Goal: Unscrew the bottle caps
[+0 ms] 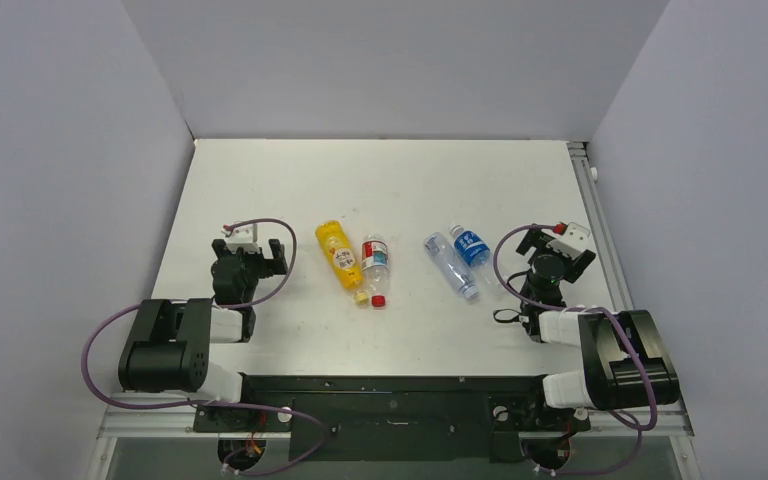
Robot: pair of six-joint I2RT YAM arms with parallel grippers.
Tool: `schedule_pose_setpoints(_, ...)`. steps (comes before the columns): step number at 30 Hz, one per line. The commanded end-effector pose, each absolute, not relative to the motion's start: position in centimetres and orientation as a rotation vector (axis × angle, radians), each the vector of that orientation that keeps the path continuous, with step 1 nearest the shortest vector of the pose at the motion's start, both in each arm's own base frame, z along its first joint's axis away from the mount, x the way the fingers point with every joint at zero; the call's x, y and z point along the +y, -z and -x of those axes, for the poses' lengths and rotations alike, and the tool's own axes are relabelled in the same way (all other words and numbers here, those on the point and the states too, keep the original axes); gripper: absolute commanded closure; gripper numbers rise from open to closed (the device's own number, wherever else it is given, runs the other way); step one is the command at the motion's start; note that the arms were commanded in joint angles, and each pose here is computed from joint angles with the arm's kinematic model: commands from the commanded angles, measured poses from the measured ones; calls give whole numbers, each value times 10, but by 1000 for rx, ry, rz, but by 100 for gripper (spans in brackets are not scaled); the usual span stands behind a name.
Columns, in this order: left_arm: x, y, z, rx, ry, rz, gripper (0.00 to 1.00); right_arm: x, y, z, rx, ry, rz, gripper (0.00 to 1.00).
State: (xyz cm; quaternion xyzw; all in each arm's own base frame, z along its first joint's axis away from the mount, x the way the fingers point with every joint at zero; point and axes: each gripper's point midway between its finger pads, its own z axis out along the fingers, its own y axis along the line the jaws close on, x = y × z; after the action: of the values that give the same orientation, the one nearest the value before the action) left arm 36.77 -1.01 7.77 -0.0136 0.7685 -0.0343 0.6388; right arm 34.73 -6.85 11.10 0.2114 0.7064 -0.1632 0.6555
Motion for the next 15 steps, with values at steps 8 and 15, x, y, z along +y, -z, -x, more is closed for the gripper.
schedule_pose_setpoints(8, -14, -108, -376, 1649, 128, -39, 3, -74, -132, -347, 1523, 371, -533, 12)
schedule_pose_setpoints(15, -33, -113, -412, 1965, 298, -295, 3, -68, -155, -363, 1689, 356, -565, 12)
